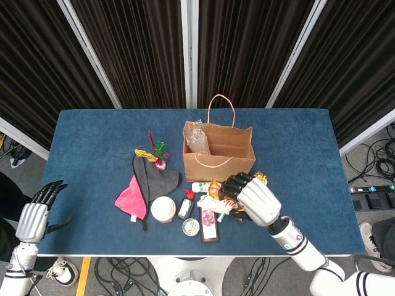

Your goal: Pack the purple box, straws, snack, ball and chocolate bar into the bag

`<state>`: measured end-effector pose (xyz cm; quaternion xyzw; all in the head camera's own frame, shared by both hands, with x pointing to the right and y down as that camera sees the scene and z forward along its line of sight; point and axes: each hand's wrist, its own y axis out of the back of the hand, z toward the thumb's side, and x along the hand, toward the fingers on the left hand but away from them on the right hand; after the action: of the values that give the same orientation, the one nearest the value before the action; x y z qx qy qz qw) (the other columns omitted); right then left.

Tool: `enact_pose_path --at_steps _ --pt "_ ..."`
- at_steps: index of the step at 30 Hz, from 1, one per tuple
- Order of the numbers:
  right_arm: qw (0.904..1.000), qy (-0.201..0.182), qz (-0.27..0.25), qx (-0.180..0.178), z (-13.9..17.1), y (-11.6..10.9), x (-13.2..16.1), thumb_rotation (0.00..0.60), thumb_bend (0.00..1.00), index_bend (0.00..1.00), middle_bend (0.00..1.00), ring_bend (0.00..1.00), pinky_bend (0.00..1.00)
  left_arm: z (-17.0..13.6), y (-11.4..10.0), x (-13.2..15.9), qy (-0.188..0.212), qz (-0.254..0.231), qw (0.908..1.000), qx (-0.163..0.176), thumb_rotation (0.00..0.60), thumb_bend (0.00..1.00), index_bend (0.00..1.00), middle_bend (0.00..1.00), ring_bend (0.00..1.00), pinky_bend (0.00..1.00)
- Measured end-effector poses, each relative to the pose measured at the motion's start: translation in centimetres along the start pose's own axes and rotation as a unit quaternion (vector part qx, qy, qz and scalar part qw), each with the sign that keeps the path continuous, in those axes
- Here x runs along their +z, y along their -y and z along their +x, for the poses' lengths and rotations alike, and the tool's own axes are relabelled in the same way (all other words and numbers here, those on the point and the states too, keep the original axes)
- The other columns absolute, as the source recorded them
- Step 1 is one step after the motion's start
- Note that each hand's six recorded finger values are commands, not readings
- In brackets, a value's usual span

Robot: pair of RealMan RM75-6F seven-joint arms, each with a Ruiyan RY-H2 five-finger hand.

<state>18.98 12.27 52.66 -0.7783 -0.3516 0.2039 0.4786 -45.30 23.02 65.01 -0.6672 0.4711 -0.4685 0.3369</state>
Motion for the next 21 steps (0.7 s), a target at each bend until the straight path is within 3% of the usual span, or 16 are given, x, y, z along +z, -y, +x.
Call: enact_pose_path --at_steps 4,9,14,21 --pt "0.9969 -0.012 0.017 -0.076 -1.8 -4.8 0.5 0.6 0.25 0.65 0.54 0.45 0.5 0.2 0.1 0.4 0.006 -0.001 1.0 -0.002 0.6 0.24 0.23 0.24 0.16 0.24" --pt "0.9926 0.002 0.031 -0.117 -4.3 -7.1 -0.5 0.6 0.25 0.65 0.54 0.45 0.5 0.3 0.1 0.4 0.007 0.001 1.0 -0.002 0.6 0.24 0.23 0.24 0.16 0.24" --pt "0.9929 0.048 0.04 -0.101 -6.9 -5.7 -3.5 0.6 0.25 0.65 0.54 0.45 0.5 0.3 0.1 0.3 0.006 0.002 1.0 -0.004 0.6 0.24 0.23 0.24 0.16 0.24" --pt "0.9912 0.108 0.038 -0.067 -10.2 -1.6 -7.2 0.6 0.2 0.61 0.51 0.43 0.47 0.4 0.0 -0.1 0.001 0.008 0.9999 -0.007 0.6 0.24 0.23 0.24 0.16 0.24"
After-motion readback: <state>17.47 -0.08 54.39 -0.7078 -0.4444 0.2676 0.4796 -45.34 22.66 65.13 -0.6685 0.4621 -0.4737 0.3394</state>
